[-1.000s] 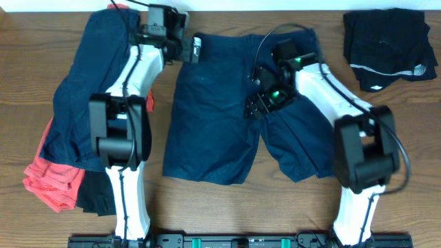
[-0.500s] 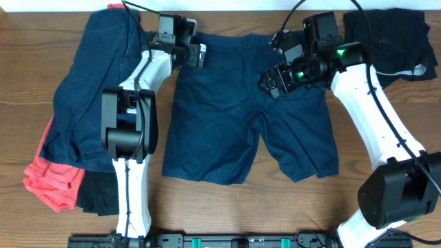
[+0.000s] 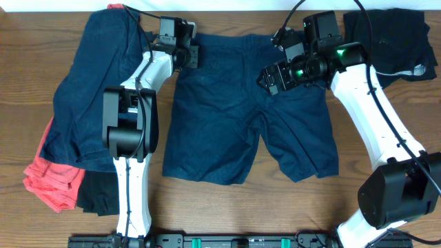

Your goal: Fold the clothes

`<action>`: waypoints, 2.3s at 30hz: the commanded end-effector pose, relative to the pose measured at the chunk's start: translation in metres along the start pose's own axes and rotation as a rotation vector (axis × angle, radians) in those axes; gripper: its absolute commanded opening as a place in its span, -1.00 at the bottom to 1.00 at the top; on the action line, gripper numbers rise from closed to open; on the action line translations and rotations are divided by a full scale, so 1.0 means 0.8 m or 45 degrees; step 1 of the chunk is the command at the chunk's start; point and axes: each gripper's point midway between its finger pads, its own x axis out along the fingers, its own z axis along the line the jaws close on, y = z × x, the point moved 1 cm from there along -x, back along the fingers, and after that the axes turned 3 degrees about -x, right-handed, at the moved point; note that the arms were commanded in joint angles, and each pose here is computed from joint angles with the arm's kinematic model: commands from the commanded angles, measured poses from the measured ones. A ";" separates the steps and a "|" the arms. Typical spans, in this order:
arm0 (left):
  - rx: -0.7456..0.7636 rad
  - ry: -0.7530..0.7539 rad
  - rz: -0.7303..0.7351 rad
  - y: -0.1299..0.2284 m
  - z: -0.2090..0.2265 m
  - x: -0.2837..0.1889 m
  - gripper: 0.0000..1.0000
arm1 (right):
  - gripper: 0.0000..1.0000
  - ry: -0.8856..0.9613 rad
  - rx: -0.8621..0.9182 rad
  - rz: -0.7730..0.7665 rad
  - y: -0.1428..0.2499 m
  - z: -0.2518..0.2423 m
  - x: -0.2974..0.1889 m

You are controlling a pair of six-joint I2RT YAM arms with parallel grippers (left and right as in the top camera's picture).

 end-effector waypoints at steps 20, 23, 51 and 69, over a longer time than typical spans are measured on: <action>-0.273 -0.361 -0.032 -0.037 0.042 -0.219 -0.88 | 0.97 0.281 0.324 0.310 0.077 -0.070 0.021; -0.271 -0.359 -0.042 -0.040 0.040 -0.225 -0.88 | 0.72 0.277 0.355 0.402 0.102 -0.075 0.041; -0.270 -0.396 -0.048 -0.040 0.046 -0.227 -0.88 | -0.41 0.330 0.187 0.120 0.087 -0.152 0.157; -0.271 -0.397 -0.041 -0.038 0.046 -0.227 -0.88 | -0.22 0.152 0.183 0.128 0.095 -0.129 0.186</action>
